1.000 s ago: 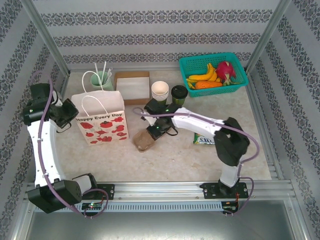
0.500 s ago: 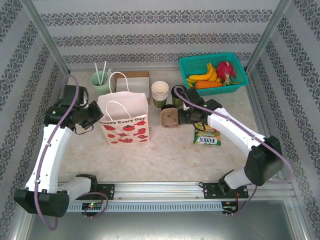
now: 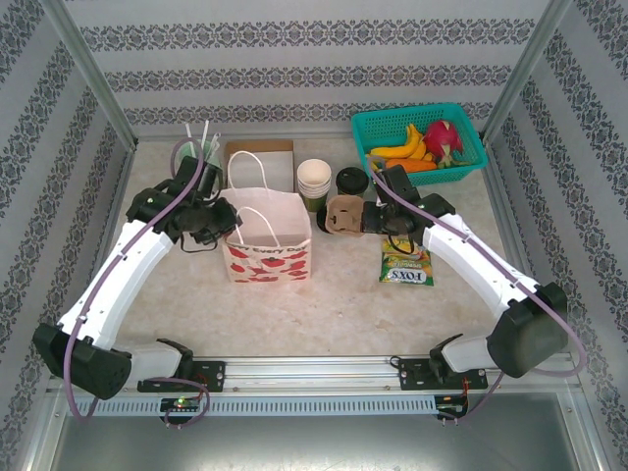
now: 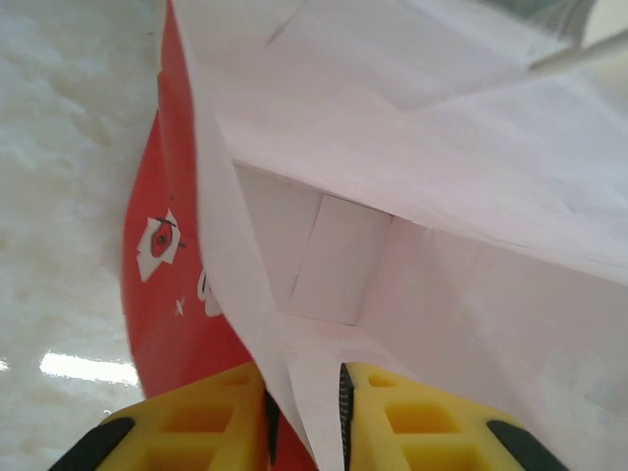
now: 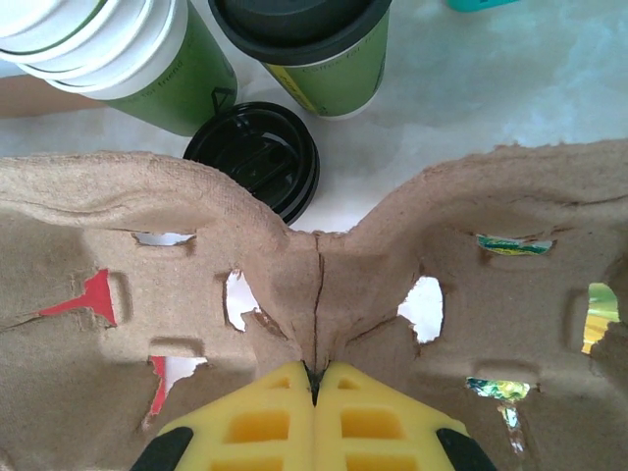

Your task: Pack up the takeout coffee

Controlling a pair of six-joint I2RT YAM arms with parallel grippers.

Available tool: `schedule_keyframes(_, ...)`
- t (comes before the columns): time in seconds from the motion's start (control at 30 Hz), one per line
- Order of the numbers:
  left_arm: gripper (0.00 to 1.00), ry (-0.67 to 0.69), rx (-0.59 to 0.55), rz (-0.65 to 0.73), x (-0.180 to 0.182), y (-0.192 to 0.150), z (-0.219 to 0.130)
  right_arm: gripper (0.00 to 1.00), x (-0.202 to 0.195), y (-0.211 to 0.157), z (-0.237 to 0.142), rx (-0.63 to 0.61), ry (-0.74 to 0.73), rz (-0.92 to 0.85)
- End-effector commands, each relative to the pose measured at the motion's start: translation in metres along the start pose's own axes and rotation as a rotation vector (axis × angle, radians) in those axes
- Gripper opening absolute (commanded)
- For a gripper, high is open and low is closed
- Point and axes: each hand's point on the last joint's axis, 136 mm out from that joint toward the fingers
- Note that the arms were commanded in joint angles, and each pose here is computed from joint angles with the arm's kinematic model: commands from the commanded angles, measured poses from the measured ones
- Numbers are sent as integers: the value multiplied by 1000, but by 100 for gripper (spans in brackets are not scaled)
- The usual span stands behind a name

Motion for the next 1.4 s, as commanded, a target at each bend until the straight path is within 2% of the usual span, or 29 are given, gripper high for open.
schedule_keyframes(0.0, 28, -56, 25, 91, -25, -2, -6, 0, -2, 14, -14, -53, -8, 29)
schedule_keyframes(0.2, 38, -76, 84, 164, -42, -11, -1, 0, -2, 27, -26, -102, -1, 34)
schedule_keyframes(0.37, 46, -93, 36, 185, -43, -6, -11, 0, -15, 34, -35, -138, -40, 52)
schedule_keyframes(0.53, 62, -129, -25, 258, -49, 2, -23, 0, -34, 42, -47, -199, -102, 74)
schedule_keyframes(0.63, 72, -97, -52, 346, -46, 10, -30, 0, -41, 48, -58, -237, -114, 81)
schedule_keyframes(0.7, 82, -71, -104, 432, -45, 21, -39, 0, -42, 52, -67, -268, -107, 85)
schedule_keyframes(0.83, 99, -129, -249, 590, -64, 41, -52, 0, -38, 59, -83, -315, -63, 93)
schedule_keyframes(0.97, 100, -115, -384, 717, -75, 67, -60, 0, -34, 68, -103, -365, -21, 111)
schedule_keyframes(1.07, 100, -150, -446, 832, -89, 84, -55, 0, -13, 76, -121, -369, 102, 108)
schedule_keyframes(1.27, 100, -231, -386, 1023, -112, 109, -35, 0, 49, 81, -155, -281, 390, 102)
schedule_keyframes(1.37, 96, -262, -371, 1069, -121, 119, -27, 0, 87, 76, -168, -166, 553, 92)
Point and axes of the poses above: each hand's point on the last joint's axis, 136 mm out from that joint toward the fingers, its own z axis out along the fingers, its own x axis along the line the jaws close on, y = z × x, and after that the axes turned 11 degrees about z, right-handed
